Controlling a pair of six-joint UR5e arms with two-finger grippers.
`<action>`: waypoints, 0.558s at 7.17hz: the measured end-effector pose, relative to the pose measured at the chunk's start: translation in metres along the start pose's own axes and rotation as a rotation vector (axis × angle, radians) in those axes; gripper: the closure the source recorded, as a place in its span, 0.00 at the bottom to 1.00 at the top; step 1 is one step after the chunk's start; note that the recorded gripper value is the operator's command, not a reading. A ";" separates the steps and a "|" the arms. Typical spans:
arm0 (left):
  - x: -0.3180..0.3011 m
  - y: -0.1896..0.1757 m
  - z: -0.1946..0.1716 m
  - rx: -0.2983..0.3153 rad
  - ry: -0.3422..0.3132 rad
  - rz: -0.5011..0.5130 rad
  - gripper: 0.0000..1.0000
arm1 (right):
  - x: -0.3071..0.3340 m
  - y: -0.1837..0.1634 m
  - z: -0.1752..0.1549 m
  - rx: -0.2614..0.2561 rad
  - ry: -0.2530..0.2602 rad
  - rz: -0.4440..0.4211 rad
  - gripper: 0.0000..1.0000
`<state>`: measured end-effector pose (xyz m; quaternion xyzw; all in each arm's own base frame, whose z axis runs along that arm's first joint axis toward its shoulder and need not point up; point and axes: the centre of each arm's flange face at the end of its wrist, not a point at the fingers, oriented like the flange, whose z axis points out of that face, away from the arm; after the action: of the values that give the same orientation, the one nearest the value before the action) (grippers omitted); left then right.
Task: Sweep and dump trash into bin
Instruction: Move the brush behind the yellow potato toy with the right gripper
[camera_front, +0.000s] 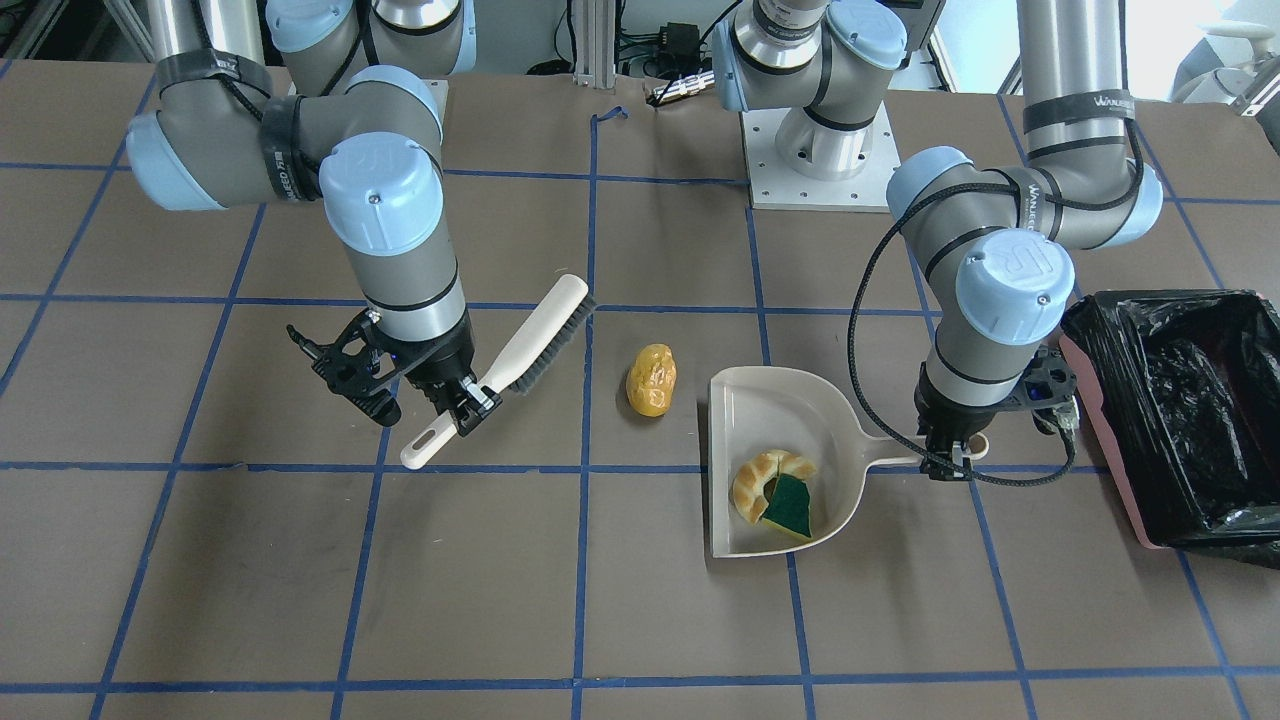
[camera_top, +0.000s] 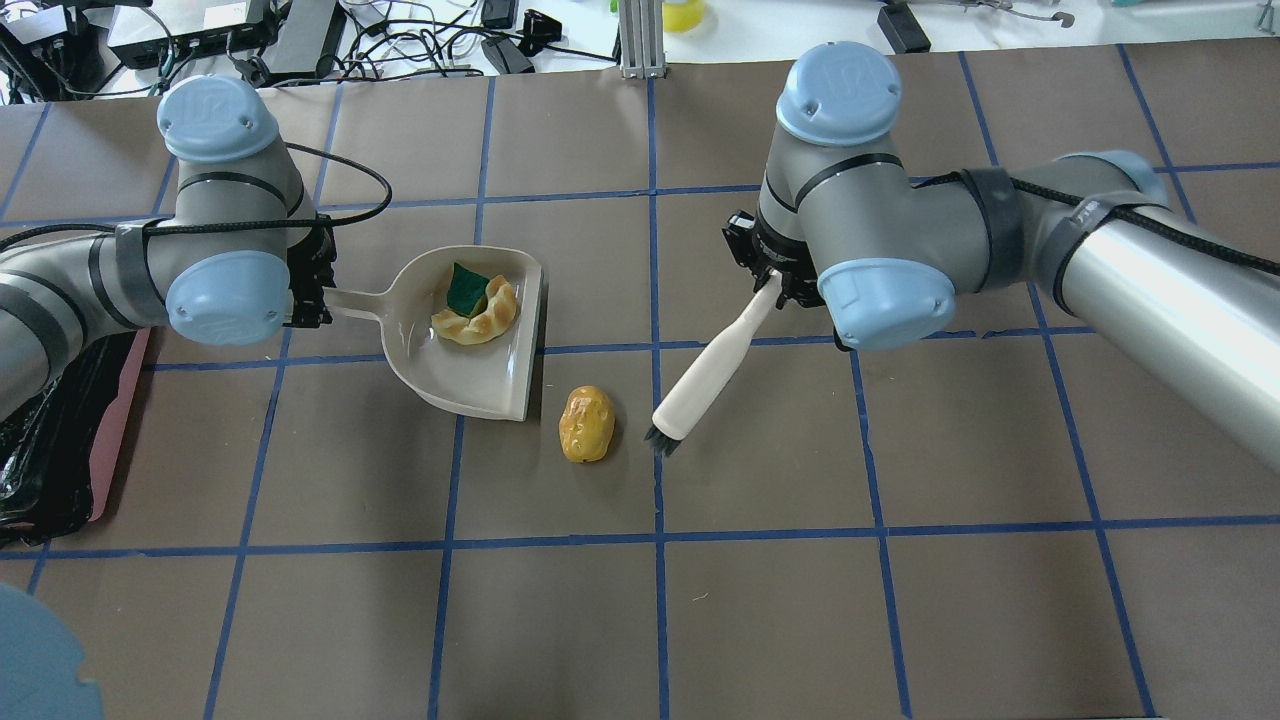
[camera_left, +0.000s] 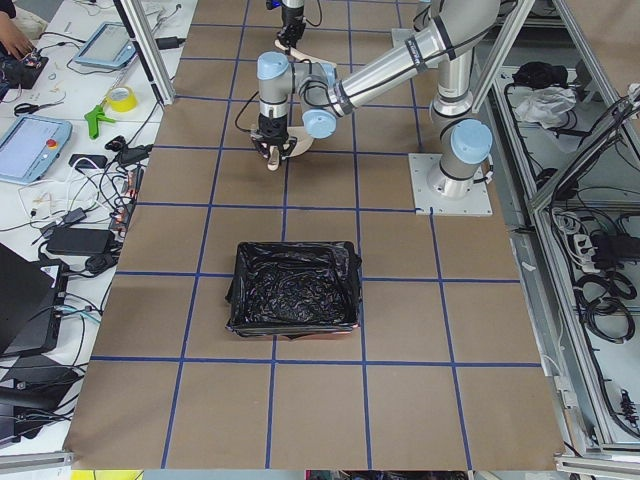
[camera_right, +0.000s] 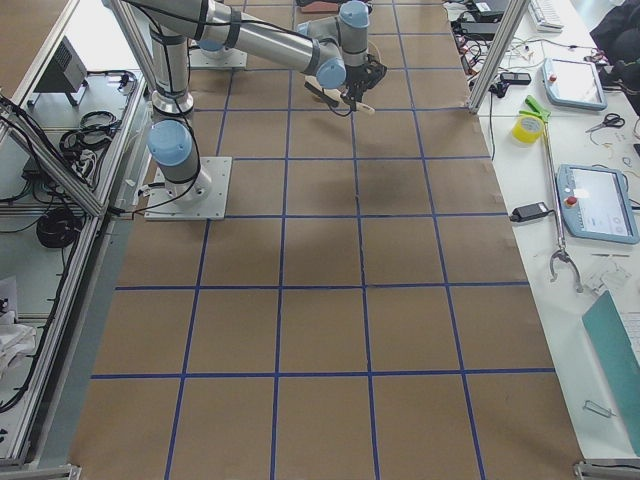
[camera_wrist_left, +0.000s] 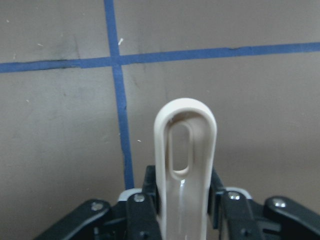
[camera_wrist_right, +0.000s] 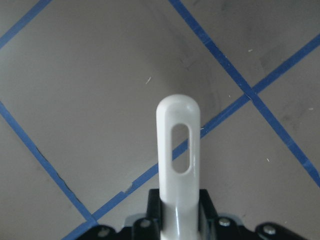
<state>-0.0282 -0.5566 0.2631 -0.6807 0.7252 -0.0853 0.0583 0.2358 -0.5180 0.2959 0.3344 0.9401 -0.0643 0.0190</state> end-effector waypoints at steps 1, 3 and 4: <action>-0.016 -0.001 -0.001 -0.001 -0.008 0.003 1.00 | 0.006 0.015 0.004 0.051 0.009 -0.013 1.00; -0.046 0.003 -0.002 -0.002 -0.011 0.013 1.00 | 0.002 0.041 0.017 0.114 0.054 -0.058 1.00; -0.060 0.006 0.001 0.000 -0.005 0.017 1.00 | 0.000 0.045 0.023 0.118 0.062 -0.057 1.00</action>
<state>-0.0297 -0.4968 0.2587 -0.6745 0.7310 -0.0832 0.0612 0.2642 -0.4867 0.2687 0.3097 0.9439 -0.1098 -0.0316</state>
